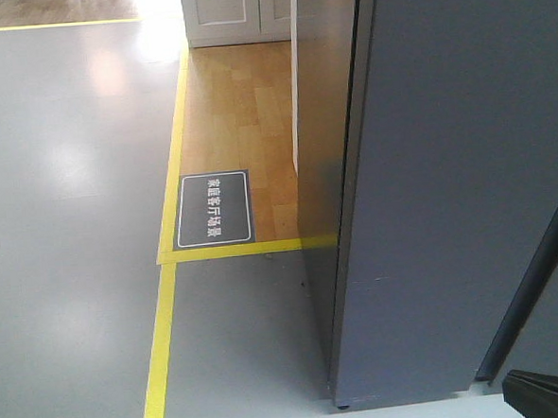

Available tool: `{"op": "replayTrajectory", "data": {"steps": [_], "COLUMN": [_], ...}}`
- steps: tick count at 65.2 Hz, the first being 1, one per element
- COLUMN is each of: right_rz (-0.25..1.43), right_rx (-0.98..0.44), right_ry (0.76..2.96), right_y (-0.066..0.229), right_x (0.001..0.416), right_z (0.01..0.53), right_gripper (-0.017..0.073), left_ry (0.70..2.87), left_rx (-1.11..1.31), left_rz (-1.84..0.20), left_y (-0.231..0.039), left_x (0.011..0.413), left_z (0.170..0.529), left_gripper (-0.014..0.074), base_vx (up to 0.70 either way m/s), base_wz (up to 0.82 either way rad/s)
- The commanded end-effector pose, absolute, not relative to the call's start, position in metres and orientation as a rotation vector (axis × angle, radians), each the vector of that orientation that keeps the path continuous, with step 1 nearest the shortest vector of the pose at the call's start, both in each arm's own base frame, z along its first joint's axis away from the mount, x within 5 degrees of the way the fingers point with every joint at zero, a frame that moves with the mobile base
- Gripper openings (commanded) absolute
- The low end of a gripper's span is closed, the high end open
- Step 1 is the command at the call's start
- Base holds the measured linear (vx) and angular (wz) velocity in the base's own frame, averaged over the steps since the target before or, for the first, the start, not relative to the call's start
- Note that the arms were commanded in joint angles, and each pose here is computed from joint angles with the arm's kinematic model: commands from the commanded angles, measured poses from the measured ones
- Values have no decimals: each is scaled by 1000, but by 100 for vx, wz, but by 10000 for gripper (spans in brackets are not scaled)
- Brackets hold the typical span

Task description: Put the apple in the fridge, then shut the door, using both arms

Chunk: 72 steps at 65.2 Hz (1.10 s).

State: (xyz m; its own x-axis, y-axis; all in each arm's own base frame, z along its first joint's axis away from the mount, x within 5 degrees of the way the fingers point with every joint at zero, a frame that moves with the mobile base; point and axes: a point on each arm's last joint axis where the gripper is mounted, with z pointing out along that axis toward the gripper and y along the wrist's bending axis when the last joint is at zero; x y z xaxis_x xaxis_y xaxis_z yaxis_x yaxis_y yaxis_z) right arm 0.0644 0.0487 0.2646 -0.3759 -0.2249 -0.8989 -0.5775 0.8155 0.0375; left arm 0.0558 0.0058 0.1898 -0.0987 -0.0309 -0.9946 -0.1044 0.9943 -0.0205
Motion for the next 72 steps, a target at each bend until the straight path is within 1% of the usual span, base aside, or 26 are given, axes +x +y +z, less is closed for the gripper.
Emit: {"op": "replayTrajectory", "data": {"steps": [1,68,72], "right_rz": [431,432,413], "right_rx": [-561,-563,-561], "right_ry": [1910,1910,1898], "right_y": [49,49,48], "right_x": [67,67,67], "right_z": [275,275,276], "right_gripper": [-3,-3,-3], "left_ry": [1561,1563,1563], "left_rx": [-114,-111,-111], "left_rz": [33,35,35], "left_y": [5,5,5], "left_x": [54,54,54], "left_z": [203,203,203], "left_gripper": [-6,-6,-6], "base_vx": [0,0,0], "base_wz": [0,0,0]}}
